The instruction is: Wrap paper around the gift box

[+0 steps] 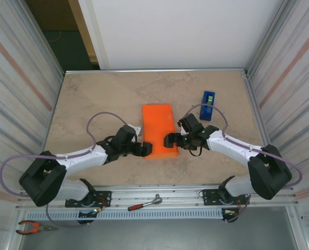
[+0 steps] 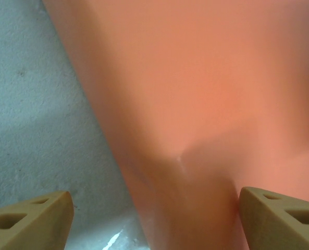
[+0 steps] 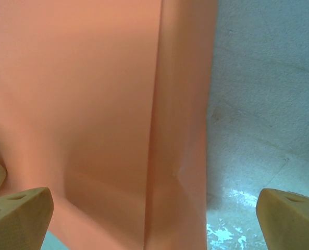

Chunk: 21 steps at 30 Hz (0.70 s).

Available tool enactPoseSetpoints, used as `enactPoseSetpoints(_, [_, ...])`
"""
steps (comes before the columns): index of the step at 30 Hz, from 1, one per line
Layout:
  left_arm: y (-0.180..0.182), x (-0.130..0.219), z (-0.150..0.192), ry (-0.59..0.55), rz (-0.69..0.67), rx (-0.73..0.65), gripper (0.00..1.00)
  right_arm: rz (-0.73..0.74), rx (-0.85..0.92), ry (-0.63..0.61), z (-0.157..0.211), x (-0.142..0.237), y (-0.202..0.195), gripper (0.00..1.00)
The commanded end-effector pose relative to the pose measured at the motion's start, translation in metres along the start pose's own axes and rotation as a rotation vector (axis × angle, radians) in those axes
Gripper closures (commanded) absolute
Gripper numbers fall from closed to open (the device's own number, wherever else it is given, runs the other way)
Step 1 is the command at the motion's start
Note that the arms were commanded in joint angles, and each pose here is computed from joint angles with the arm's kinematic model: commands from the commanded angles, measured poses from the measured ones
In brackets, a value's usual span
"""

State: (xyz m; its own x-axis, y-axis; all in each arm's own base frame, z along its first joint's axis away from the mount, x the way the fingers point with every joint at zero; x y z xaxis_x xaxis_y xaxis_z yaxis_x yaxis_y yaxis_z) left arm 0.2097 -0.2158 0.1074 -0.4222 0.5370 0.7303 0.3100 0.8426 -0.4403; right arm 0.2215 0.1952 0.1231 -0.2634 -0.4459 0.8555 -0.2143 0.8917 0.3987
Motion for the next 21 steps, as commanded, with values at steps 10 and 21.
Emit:
enactPoseSetpoints(10, [0.001,-0.017,-0.004,-0.104,-0.171,-0.065,0.19,0.035,-0.015,0.008,0.003,-0.013,-0.006,0.11])
enactPoseSetpoints(21, [-0.004,-0.017,-0.011,-0.125,-0.17,-0.069,0.19,0.073,-0.005,-0.023,-0.002,-0.014,-0.006,0.14])
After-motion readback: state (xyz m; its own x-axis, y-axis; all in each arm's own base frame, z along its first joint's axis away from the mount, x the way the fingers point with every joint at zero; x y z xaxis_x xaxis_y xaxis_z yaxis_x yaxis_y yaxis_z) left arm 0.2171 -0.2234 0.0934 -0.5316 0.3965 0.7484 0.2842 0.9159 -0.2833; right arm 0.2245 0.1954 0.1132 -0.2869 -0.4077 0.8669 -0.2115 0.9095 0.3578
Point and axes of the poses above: each hand's point on the last joint's axis, 136 mm out from that joint toward the fingers, its own x axis back along the fingers, its own y axis along the line the jaws close on, z = x × y, the point moved 6 cm from there along x, back along the fingers, and after that the axes turned 6 degrees about x, right-handed, at the moved point
